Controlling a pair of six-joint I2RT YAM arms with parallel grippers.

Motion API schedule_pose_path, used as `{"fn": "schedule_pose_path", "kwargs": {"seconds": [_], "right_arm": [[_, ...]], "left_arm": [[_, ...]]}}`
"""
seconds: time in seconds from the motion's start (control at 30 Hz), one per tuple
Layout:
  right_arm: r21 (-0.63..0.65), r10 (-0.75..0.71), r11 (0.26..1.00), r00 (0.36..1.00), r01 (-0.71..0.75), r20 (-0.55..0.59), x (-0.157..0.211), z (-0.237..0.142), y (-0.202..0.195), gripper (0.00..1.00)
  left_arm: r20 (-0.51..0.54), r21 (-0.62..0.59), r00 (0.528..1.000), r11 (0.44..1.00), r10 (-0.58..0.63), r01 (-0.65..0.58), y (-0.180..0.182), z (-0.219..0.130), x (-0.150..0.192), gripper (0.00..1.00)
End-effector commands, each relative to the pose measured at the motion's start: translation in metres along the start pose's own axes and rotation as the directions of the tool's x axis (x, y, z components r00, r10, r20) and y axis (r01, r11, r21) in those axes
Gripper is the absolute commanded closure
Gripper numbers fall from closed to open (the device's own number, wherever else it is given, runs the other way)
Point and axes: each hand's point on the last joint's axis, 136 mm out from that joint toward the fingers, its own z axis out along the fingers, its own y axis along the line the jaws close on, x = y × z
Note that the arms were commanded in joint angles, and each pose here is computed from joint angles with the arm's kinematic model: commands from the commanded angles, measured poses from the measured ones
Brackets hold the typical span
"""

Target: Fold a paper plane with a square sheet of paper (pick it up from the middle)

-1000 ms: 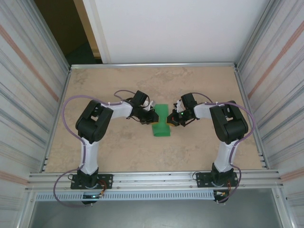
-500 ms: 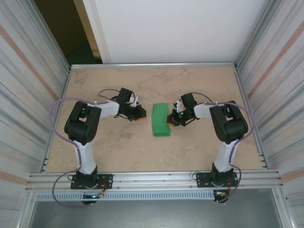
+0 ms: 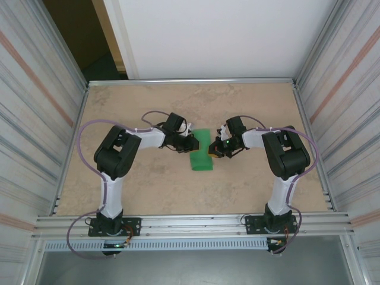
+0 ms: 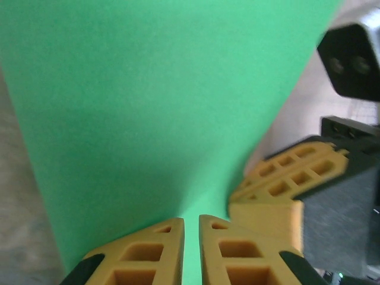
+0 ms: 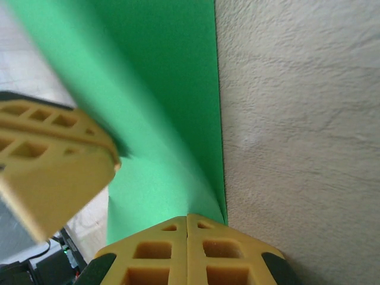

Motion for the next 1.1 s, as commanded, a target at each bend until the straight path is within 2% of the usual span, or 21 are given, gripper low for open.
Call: {"fn": "schedule_pose_path", "kwargs": {"seconds": [0.0,0.17,0.37,0.5,0.57,0.7,0.77,0.87,0.97,1.07], "right_arm": [[0.388,0.164,0.913,0.984,-0.125,-0.068,0.051,0.018,-0.113,0.98],[0.392,0.165,0.911,0.984,-0.126,-0.067,0.052,0.019,-0.115,0.98],[0.395,0.167,0.91,0.984,-0.128,-0.066,0.052,0.018,-0.116,0.98],[0.392,0.166,0.911,0.984,-0.127,-0.065,0.051,0.018,-0.115,0.98],[0.393,0.166,0.911,0.984,-0.128,-0.065,0.05,0.018,-0.115,0.98],[0.391,0.167,0.912,0.983,-0.127,-0.07,0.049,0.02,-0.115,0.98],[0.39,0.167,0.912,0.983,-0.127,-0.07,0.049,0.02,-0.115,0.98],[0.389,0.166,0.913,0.984,-0.126,-0.071,0.049,0.02,-0.114,0.98],[0.391,0.163,0.912,0.984,-0.124,-0.069,0.049,0.019,-0.114,0.98],[0.394,0.164,0.911,0.984,-0.124,-0.07,0.049,0.019,-0.116,0.98]], "left_arm": [[0.032,-0.07,0.999,0.997,-0.011,0.013,0.02,-0.005,-0.016,0.84],[0.055,-0.119,0.996,0.99,-0.074,0.08,0.063,-0.013,-0.031,0.84],[0.084,-0.105,0.99,0.987,-0.116,0.124,0.086,-0.031,-0.057,0.84],[0.124,-0.055,0.99,0.996,-0.067,0.074,0.055,-0.053,-0.071,0.84],[0.156,0.003,0.988,1.0,-0.004,0.004,0.023,-0.065,-0.073,0.84],[0.18,0.108,0.982,0.992,0.048,-0.068,-0.014,-0.058,-0.06,0.83],[0.153,0.133,0.987,0.989,0.041,-0.062,-0.019,-0.042,-0.051,0.83],[0.112,0.106,0.993,0.994,0.025,-0.037,-0.011,-0.021,-0.044,0.84],[0.098,0.096,0.995,0.995,0.024,-0.033,-0.01,-0.011,-0.046,0.84],[0.082,0.06,0.997,0.998,-0.012,0.007,0.007,0.001,-0.051,0.84]]}}
